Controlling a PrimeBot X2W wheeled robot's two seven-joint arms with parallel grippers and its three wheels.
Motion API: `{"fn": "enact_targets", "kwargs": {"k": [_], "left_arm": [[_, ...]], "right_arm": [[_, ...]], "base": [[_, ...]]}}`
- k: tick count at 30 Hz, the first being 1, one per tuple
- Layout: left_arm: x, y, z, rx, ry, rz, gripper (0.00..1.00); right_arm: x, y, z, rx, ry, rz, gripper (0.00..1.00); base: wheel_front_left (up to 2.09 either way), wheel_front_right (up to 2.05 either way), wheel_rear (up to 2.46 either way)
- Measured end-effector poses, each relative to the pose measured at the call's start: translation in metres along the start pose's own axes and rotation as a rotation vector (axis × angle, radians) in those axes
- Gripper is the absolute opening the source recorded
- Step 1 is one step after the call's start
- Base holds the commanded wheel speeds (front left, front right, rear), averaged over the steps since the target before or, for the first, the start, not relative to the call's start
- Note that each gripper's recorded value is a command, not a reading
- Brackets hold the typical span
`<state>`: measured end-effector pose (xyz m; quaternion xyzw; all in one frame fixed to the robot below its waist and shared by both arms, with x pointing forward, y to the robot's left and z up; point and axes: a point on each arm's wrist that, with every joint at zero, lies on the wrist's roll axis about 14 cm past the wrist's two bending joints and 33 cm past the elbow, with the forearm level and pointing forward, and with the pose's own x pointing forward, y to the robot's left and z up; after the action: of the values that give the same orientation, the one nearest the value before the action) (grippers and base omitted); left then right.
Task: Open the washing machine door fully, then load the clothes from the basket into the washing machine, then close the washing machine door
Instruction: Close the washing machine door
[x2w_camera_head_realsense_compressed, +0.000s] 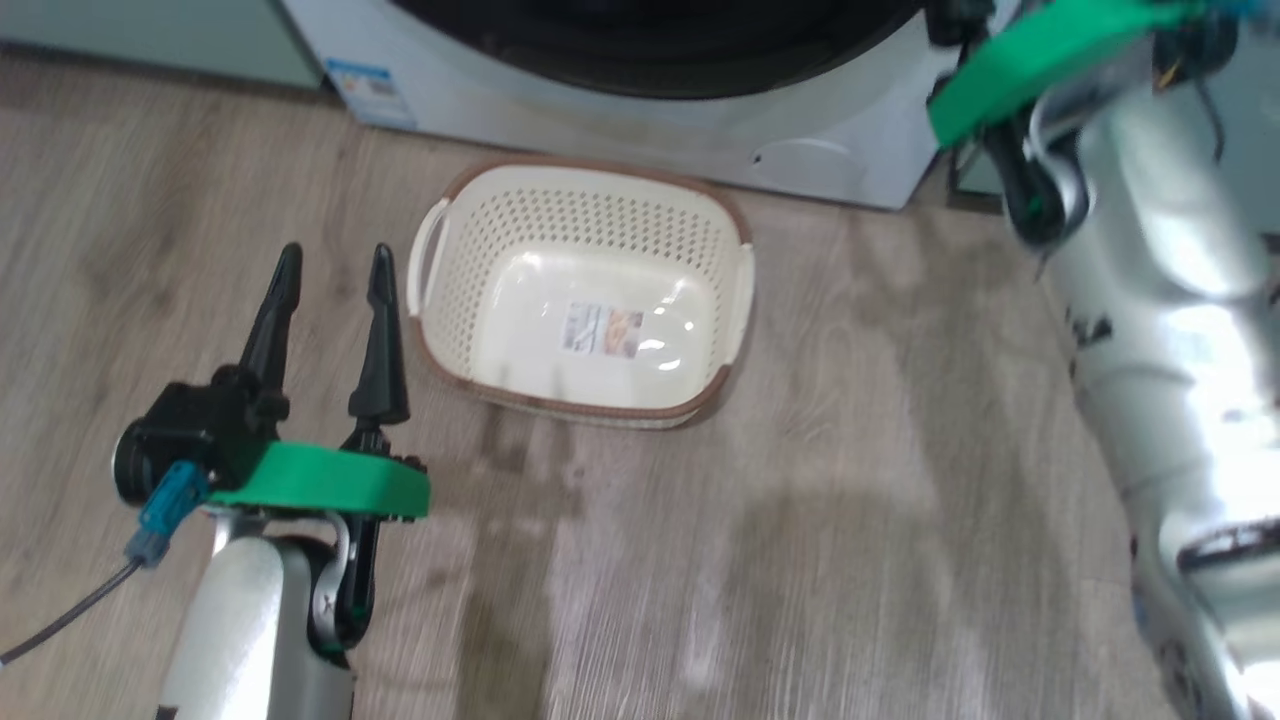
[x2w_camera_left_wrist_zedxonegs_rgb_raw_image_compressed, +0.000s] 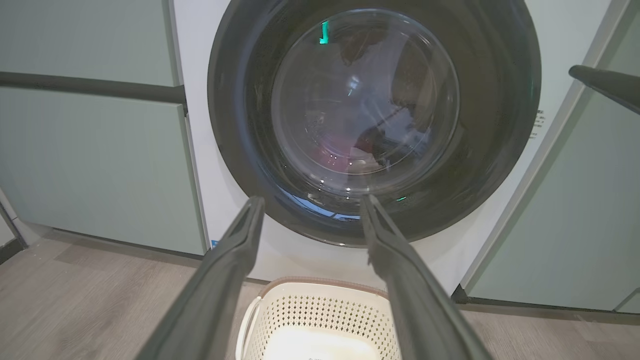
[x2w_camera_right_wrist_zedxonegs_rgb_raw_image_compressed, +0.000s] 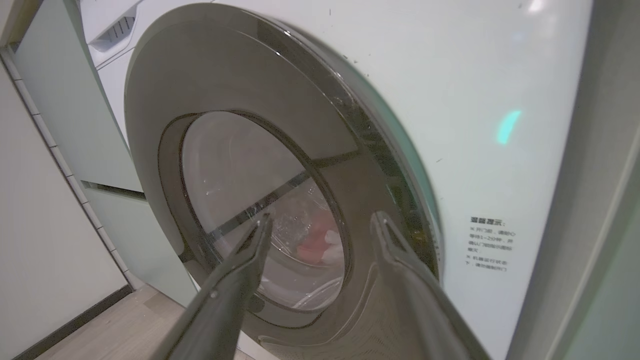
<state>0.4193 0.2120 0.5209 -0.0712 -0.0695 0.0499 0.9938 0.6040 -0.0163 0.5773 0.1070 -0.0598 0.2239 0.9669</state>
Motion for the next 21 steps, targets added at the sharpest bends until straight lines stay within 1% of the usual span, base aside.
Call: {"fn": "enact_targets", "kwargs": {"k": [4, 11, 21], "left_arm": [[-0.005, -0.005, 0.005, 0.000, -0.012, -0.016, 1.00], [-0.018, -0.017, 0.008, 0.010, -0.010, -0.059, 1.00], [-0.033, -0.041, 0.011, 0.016, -0.001, -0.144, 1.00]], "right_arm": [[-0.031, -0.010, 0.005, 0.001, -0.028, -0.040, 1.00], [-0.104, -0.038, -0.007, -0.025, -0.010, -0.159, 1.00], [-0.192, -0.060, -0.003, -0.054, 0.003, -0.305, 1.00]], "base": [[0.00, 0.00, 0.00], [0.00, 0.00, 0.00], [0.00, 0.00, 0.00]]}}
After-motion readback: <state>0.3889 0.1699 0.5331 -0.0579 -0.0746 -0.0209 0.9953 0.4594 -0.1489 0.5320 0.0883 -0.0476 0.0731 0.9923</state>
